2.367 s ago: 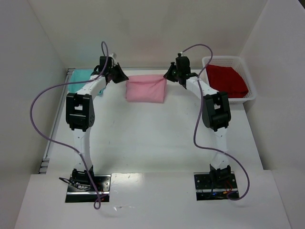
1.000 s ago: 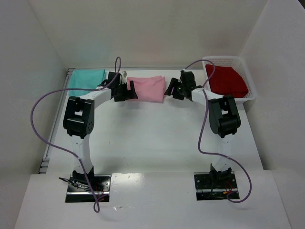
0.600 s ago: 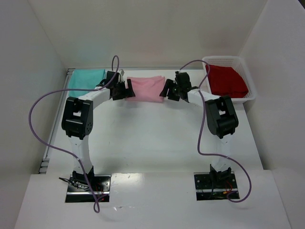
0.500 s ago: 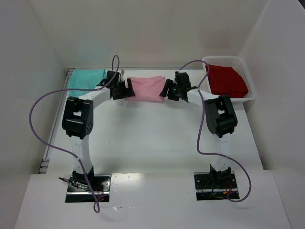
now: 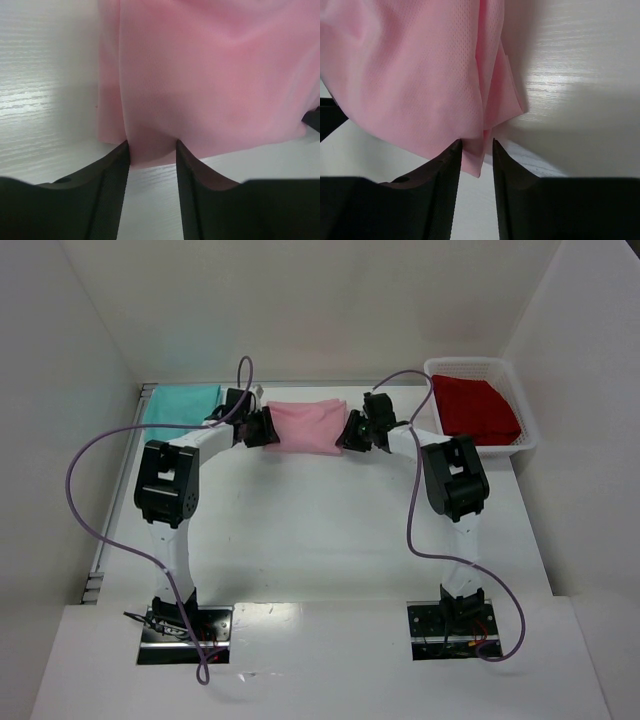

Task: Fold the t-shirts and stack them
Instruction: Fold the long partially folded tshirt into a neat square, then smooth out wrinkles on the folded tshirt

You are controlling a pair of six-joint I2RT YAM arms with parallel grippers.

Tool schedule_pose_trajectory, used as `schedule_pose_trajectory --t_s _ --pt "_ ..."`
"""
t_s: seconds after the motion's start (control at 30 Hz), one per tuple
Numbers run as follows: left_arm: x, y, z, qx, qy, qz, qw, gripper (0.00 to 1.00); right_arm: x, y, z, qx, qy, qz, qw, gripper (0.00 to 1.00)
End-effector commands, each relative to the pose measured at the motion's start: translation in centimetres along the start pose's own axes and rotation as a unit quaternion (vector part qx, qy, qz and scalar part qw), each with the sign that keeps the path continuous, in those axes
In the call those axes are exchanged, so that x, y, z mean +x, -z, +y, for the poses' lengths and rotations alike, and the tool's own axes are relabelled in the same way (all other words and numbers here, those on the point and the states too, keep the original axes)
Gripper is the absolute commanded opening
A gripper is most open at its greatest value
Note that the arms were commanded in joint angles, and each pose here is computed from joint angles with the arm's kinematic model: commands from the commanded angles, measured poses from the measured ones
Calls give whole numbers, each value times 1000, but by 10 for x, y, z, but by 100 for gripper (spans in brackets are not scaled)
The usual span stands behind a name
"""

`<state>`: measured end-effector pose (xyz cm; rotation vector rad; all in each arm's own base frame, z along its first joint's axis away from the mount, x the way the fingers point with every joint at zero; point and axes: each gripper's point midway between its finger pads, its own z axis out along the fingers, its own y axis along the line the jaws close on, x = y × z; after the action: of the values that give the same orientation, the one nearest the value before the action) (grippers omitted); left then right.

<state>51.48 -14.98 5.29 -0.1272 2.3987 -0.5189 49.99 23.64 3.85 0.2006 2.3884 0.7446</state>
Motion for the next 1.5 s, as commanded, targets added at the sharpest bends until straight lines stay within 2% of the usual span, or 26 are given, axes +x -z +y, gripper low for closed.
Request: schedule_pose_trajectory --t_s 0.0,0.07,0.1,0.17,0.2,0.23,0.3,0.47,0.67,0.83,0.97,1.07,1.1,1.13,1.23,1.33,1.47 --pt "-10 -6 -5 20 -3 -10 1000 48 -13 -4 20 -28 0 -16 999 36" --pt "-10 -6 -5 20 -3 -10 1000 43 -12 -4 22 -32 1 -13 999 27" --pt "-7 -6 -6 22 -2 -3 1000 36 -12 -4 22 -32 -5 -13 999 24" --pt "-6 -6 -8 27 -2 -1 1000 30 -11 -6 23 -36 -5 -10 999 19" --pt "-6 -6 -8 27 -2 -1 1000 25 -11 -6 23 -36 -5 -10 999 12" --pt "-6 -6 -8 27 -2 -1 1000 16 -15 -5 26 -38 -3 -14 999 9" --pt "-5 -4 -8 26 -1 -1 1000 12 -12 -5 26 -40 -5 -7 999 2" --pt "5 10 -15 43 9 11 999 0 0 10 23 -34 -13 1 999 0" --pt "18 31 -19 31 7 11 999 0 15 30 22 -29 -13 7 999 0" --pt "48 49 -36 27 5 24 999 0 30 56 21 -20 -11 8 1000 0" --pt "56 78 -61 38 -6 17 999 0 39 79 26 -23 -6 3 1000 0" --pt "78 98 -70 40 -2 24 999 0 48 100 29 -19 -1 0 1000 0" --pt "83 104 -69 40 3 25 999 0 51 105 32 -20 3 -4 1000 0" --pt "105 108 -64 34 6 45 998 0 60 110 26 -13 1 5 1000 0" --pt "112 137 -74 43 5 31 999 0 73 127 28 -9 8 4 1000 0" --pt "134 148 -69 33 3 52 998 0 79 141 25 -6 3 -1 1000 0" --pt "141 166 -74 41 4 44 998 2 83 152 20 6 2 -1 1000 1"
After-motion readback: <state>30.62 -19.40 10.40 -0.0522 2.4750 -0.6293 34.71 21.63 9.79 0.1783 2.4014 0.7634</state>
